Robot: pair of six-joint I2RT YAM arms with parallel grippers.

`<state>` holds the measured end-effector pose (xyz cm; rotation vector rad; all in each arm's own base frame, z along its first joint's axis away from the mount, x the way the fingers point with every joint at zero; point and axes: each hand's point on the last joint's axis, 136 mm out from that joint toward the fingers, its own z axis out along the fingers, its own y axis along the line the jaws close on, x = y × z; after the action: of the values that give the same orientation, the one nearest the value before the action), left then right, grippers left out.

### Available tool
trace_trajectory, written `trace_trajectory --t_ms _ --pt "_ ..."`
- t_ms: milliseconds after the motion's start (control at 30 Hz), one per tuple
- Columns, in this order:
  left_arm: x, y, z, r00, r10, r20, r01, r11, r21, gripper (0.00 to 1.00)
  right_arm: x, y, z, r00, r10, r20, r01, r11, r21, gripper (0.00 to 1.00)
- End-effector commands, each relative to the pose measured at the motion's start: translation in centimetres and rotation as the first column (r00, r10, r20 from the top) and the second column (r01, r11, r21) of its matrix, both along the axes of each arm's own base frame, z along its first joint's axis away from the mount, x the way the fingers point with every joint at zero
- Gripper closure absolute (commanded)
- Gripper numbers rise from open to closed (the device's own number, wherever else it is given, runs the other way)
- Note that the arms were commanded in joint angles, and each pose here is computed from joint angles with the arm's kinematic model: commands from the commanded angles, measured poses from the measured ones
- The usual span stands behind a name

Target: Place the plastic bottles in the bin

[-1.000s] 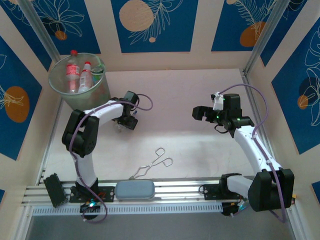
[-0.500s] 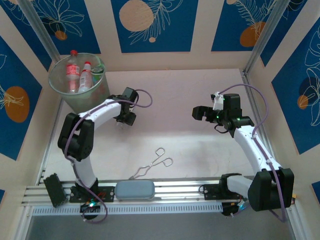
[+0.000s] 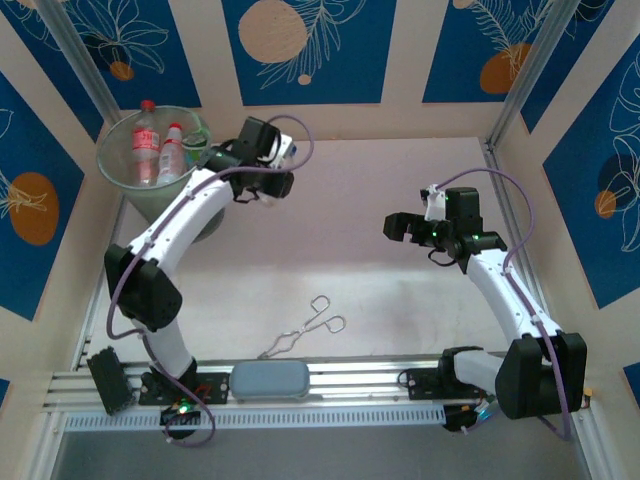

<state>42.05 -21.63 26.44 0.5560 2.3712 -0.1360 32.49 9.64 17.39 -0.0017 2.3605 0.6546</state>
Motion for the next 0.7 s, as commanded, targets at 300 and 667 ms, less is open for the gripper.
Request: trace_trajectory --t_ms 300,667 --pt "2.0 10.0 14.9 0.957 0.214 0.194 -0.173 0.962 -0.210 0.85 0.3 0.3 1.0 1.000 0.004 0.008 -0.005 1.000 0.021 0.00" --pt "3.8 23.2 18.0 0.748 0.597 0.290 -0.470 0.785 -0.404 1.00 0.1 0.9 0.4 1.000 0.015 0.011 -0.016 0.998 0.055 0.00"
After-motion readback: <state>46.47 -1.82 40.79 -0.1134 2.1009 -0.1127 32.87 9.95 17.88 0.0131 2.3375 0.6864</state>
